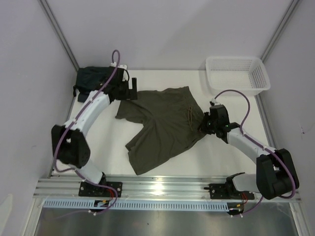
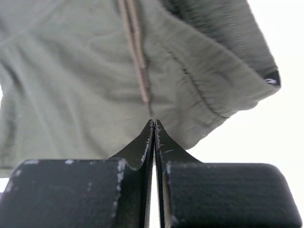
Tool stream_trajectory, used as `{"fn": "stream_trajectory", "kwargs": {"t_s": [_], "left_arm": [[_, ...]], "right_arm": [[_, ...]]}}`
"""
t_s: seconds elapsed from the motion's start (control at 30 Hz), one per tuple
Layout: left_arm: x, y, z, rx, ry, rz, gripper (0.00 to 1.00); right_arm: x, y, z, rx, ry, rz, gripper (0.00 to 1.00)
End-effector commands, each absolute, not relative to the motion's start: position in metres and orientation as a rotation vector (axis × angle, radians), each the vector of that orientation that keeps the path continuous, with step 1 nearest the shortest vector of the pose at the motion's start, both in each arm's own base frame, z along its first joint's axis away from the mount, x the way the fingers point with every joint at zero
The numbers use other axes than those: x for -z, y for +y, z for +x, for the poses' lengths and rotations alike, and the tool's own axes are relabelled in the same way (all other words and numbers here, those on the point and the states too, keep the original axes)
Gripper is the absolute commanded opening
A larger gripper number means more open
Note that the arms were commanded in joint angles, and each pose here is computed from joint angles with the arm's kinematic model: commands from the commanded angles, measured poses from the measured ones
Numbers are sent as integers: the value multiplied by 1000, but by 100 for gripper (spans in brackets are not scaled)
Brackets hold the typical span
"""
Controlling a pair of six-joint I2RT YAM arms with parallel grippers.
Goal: Fold and stack the shorts
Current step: Flatten the shorts out
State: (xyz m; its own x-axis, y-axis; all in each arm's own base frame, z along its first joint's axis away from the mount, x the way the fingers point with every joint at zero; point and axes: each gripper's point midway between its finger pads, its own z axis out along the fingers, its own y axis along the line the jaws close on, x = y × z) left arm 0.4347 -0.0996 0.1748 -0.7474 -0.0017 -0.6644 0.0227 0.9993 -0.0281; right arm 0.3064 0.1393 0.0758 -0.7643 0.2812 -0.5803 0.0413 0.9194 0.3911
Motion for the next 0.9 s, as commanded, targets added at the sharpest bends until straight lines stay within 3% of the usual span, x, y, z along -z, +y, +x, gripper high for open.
{"fn": "stream_trajectory", "kwargs": {"t_s": [0.0,0.33,0.57,0.87], "left_arm": [[-206,-145,407,454,2246,-81,99],[-132,-121,289,413,2480,-172,98],[-87,-131,255,553,2535,-264,84],[-50,-137,220,627,2599,-321,80]], "right_arm": [[-110,164,311,-609,2330,137,2],[-123,180,304,-664,2289,95,2],[-128,179,302,-665,2279,86,2],[-130,176,300,-659,2268,87,2]]}}
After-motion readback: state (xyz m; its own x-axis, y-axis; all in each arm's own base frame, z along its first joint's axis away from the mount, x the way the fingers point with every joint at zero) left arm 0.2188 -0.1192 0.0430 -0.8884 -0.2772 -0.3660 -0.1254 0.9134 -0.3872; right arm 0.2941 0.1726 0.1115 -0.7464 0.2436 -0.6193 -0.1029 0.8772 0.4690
